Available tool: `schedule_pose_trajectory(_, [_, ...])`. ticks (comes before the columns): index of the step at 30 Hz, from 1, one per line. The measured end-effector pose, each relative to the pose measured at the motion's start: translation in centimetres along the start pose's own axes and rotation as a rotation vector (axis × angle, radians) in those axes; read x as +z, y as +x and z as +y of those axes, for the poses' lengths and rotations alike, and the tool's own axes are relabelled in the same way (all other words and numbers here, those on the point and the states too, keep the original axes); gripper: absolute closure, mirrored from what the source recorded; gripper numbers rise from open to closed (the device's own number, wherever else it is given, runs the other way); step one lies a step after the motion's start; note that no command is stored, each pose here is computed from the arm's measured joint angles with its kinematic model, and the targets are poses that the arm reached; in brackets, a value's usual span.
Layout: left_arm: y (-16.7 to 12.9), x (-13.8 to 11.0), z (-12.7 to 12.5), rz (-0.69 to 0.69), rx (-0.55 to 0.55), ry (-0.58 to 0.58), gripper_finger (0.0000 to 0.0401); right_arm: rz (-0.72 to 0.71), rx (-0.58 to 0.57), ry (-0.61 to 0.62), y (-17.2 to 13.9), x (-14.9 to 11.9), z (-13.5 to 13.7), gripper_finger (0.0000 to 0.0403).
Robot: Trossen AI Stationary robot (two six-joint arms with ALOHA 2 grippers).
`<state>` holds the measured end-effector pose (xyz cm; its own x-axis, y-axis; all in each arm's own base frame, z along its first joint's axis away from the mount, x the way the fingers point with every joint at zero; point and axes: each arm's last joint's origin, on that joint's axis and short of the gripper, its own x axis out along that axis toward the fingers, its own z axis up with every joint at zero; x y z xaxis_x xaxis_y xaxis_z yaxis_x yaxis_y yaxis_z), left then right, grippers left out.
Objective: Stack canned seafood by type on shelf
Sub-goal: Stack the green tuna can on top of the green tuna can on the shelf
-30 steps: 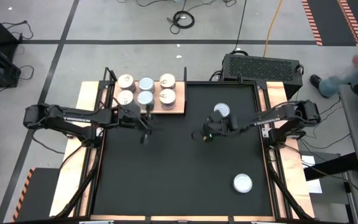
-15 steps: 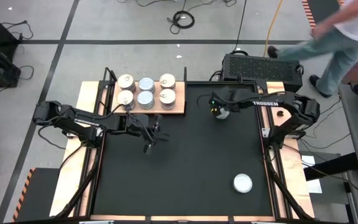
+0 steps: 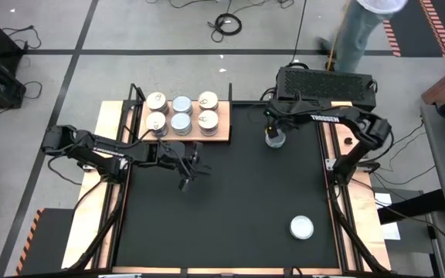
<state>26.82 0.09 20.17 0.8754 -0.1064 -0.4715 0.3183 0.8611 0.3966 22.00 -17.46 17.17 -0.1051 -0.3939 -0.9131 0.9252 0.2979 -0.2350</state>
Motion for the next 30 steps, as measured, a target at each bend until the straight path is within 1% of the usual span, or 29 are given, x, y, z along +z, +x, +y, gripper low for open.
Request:
schedule_pose_trajectory(5, [0.0,0.1,-0.3,0.001,-0.013,0.016,0.0302,0.046,0.054,-0.016,1.4,0.0,1.0,0.0403])
schedule_pose_trajectory(11, [0.0,0.1,-0.3,0.005,-0.015,0.041,0.0301,0.065,0.139,-0.049,0.4,-1.2,2.9,0.0403])
schedule_pose_trajectory(18, [0.2,-0.1,-0.4,0.014,-0.02,0.066,0.0301,0.082,0.23,-0.077,-1.5,-4.1,6.4,0.0403])
schedule_pose_trajectory(22, [0.2,0.1,-0.3,-0.005,-0.009,0.15,0.0301,0.093,0.303,-0.105,-2.7,-6.0,8.4,0.0403])
schedule_pose_trajectory(23, [0.2,0.2,-0.3,-0.015,-0.002,0.171,0.0301,0.095,0.303,-0.106,-3.1,-6.4,8.7,0.0403])
schedule_pose_trajectory(25, [0.2,0.6,-0.1,-0.058,0.019,0.217,0.0301,0.087,0.259,-0.09,-4.0,-7.0,9.0,0.0403])
schedule_pose_trajectory(28, [0.1,1.2,0.2,-0.144,0.021,0.261,0.0301,0.023,0.123,-0.044,-5.0,-7.1,8.7,0.0403])
schedule_pose_trajectory(30, [0.5,1.2,0.3,-0.192,0.007,0.265,0.0301,-0.023,0.067,-0.032,-5.3,-7.0,8.4,0.0403])
